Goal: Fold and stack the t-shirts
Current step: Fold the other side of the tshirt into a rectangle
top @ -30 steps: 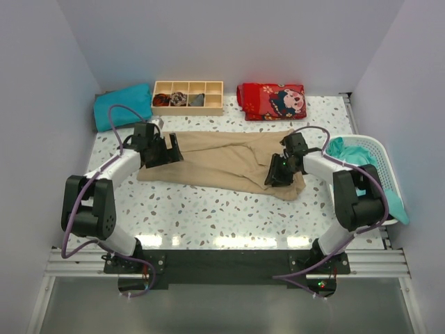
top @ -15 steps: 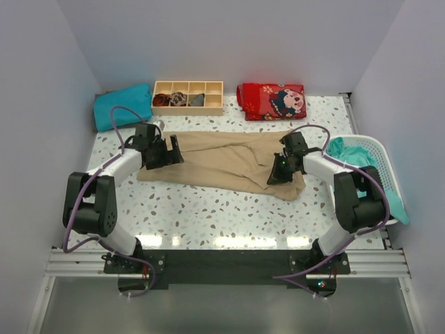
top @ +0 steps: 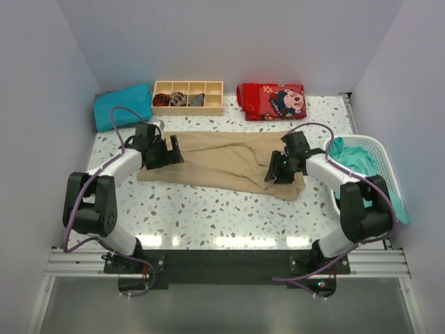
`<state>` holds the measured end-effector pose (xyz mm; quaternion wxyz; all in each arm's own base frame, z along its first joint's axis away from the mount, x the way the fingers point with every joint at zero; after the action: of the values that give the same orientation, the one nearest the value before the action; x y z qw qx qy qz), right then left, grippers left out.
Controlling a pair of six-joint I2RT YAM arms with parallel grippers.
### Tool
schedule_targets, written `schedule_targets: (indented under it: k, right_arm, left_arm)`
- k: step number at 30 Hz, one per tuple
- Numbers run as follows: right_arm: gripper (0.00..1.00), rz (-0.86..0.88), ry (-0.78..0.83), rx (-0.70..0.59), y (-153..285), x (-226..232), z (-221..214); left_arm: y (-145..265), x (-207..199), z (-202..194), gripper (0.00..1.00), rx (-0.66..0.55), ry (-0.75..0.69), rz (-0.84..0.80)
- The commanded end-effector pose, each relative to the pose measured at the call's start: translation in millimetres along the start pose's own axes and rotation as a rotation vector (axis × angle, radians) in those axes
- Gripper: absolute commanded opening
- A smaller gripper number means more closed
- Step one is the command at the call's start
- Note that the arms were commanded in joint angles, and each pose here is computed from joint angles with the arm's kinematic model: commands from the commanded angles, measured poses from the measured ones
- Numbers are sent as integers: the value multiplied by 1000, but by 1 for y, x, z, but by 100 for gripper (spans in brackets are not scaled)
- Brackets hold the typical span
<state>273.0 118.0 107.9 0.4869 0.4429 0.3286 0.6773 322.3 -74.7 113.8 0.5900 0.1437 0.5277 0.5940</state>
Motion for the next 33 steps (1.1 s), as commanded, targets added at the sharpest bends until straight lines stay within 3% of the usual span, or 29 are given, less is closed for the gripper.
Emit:
schedule_targets:
  k: [1,19,21,25,33]
  right_arm:
    - [46,-22,-18,0,0,-3,-8]
    - [43,5,-26,6,-21,0,-3]
    - [40,8,-26,2,-22,1,-3]
    - [9,12,-19,-17,-18,2,1]
    - [1,22,30,-88,3,11,21]
  left_arm:
    - [-5,-1,1,100,-4,-30,-25]
    - [-6,3,-2,100,3,-31,-11]
    - [-7,3,-2,100,5,-30,-8]
    - [-8,4,-3,100,6,-28,-5]
    - [-9,4,-3,100,9,-29,-6]
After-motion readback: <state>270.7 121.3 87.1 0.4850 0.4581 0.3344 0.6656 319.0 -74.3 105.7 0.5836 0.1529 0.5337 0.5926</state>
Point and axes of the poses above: each gripper's point midway between its finger pads, its own y axis back along the fingers, its own x axis along the line the jaws close on, z = x × y, the point moved 7 cm from there along y, back along the fingers, and after that the axes turned 14 degrees about y, right-handed, at the moved point
